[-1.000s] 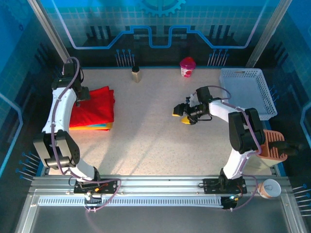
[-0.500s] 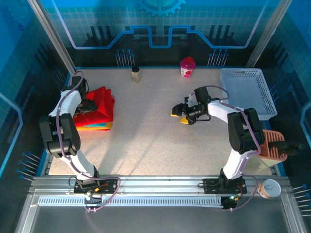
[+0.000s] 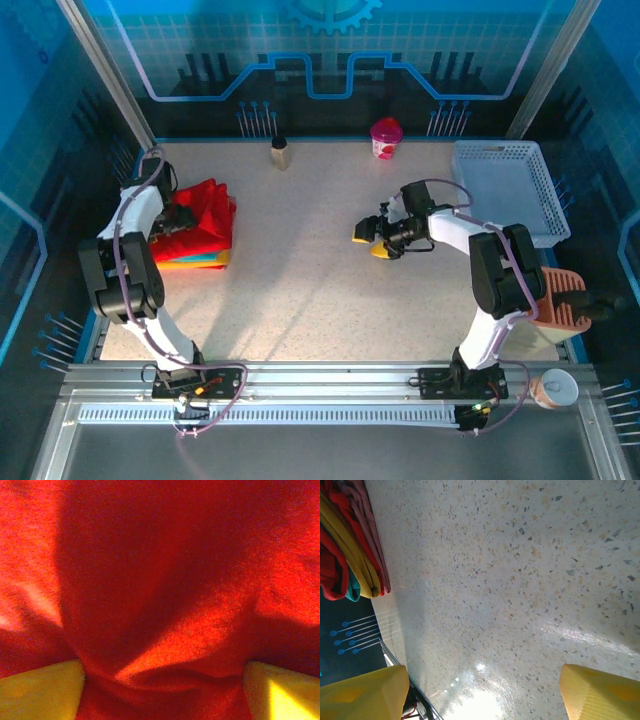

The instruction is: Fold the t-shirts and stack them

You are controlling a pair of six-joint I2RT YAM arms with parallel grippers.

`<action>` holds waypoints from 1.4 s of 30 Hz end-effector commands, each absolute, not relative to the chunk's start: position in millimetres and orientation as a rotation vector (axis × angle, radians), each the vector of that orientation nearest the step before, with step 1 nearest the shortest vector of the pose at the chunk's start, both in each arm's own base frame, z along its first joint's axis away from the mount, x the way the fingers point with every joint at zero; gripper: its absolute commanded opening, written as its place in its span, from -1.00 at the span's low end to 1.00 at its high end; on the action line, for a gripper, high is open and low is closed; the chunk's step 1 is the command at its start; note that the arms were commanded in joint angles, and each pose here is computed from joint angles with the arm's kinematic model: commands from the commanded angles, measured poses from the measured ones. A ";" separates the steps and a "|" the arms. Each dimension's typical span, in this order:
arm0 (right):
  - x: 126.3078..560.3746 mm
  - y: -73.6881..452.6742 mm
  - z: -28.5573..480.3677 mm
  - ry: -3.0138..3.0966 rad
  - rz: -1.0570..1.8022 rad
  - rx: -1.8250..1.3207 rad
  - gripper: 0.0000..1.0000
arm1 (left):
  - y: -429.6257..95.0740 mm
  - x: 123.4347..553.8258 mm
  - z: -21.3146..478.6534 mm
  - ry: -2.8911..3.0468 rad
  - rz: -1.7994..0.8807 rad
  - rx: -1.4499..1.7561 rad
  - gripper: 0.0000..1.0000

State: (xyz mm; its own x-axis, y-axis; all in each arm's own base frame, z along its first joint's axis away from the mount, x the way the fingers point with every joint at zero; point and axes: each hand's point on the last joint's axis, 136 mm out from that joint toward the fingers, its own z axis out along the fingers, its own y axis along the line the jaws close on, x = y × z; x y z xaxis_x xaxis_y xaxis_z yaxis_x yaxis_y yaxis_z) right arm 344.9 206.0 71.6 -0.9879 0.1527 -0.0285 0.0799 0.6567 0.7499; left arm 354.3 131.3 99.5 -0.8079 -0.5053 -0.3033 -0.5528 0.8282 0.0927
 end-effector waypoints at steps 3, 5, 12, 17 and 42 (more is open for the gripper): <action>350.6 194.0 87.7 2.736 1.240 0.198 0.60 | 108.4 366.0 177.0 2.562 0.122 -0.729 0.77; 353.6 189.2 92.0 2.730 1.223 0.202 0.60 | 99.3 369.8 189.1 2.516 0.063 -0.700 0.81; 370.0 162.2 112.5 2.638 1.085 0.161 0.65 | 95.9 396.1 195.0 2.345 0.005 -0.602 0.91; 376.6 125.0 124.9 2.567 0.721 0.104 0.73 | 98.5 407.8 180.2 2.267 0.040 -0.504 0.97; 365.4 1.3 111.3 2.073 -0.188 0.006 0.93 | 57.8 380.5 127.7 1.939 0.101 -0.420 0.98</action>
State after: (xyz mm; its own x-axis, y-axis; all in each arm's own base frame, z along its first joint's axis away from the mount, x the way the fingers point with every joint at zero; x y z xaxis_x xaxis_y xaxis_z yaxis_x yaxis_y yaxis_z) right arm 340.9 7.7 71.1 -0.6754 -0.0172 -0.7373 0.0692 0.9938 -0.0865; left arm 378.1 47.7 111.6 -0.4504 -0.2322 -0.8621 -0.2751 0.9547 -0.1134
